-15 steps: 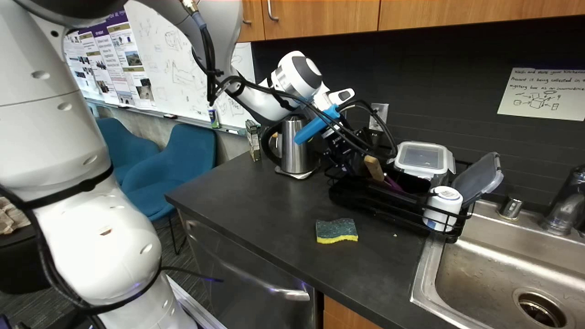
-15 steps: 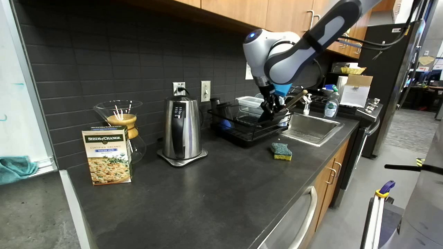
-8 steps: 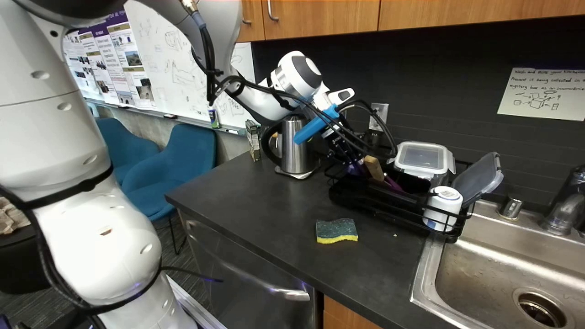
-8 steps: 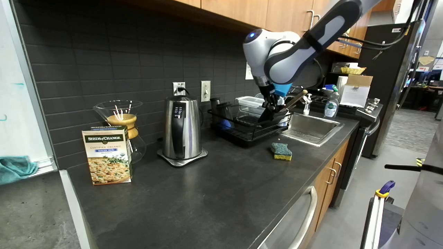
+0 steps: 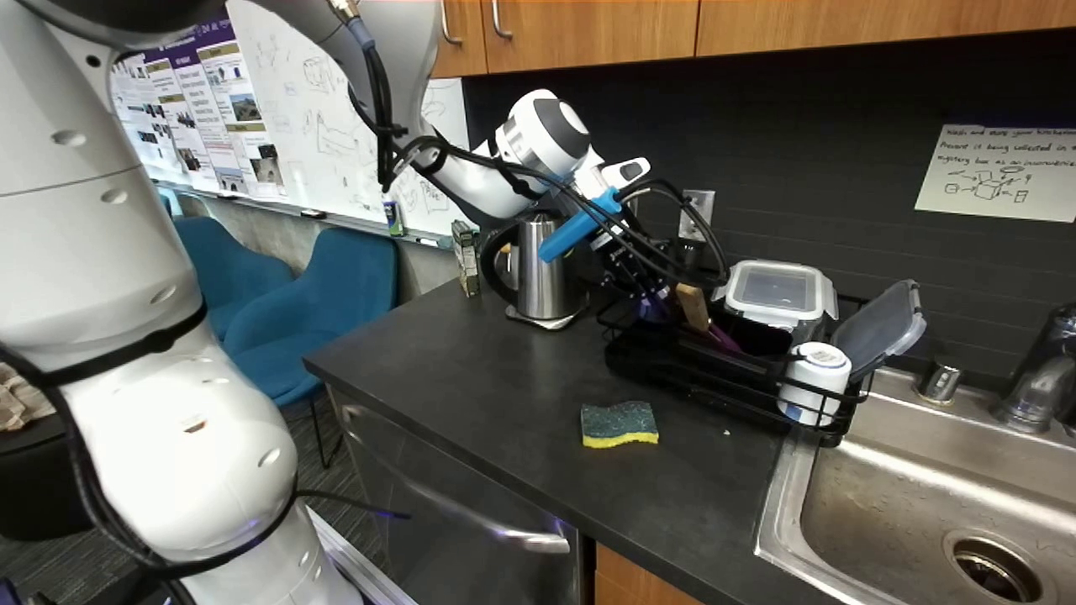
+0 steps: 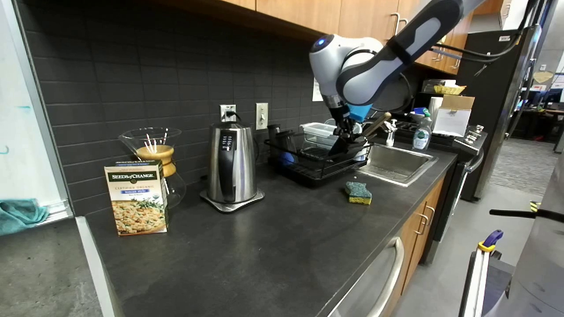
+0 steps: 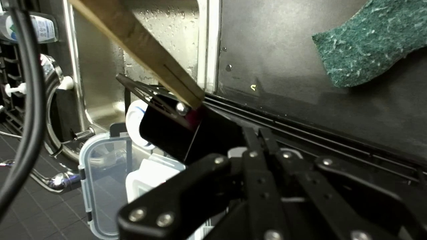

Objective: Remove one fork from the dish rack and put it on the counter.

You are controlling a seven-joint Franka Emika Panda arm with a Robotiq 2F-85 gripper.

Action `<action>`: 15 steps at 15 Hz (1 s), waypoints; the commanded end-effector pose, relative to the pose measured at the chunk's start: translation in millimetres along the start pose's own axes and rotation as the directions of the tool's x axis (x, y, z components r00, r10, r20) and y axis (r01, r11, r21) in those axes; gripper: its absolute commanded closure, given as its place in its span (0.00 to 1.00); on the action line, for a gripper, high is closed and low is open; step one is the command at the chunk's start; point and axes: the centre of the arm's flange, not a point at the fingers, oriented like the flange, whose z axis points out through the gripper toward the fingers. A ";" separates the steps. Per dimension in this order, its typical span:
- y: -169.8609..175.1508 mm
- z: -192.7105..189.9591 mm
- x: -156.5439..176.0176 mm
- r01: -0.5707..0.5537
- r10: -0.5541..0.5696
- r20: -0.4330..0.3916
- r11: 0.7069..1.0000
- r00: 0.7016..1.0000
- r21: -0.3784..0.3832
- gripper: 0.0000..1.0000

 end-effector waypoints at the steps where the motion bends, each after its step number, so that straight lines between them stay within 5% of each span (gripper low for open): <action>1: 4.8 -21.3 -9.5 -0.021 0.021 -0.020 0.999 1.000 -0.038 0.99; 15: -8.1 -71.1 -20.4 -0.011 0.011 -0.007 0.998 1.000 -0.055 0.99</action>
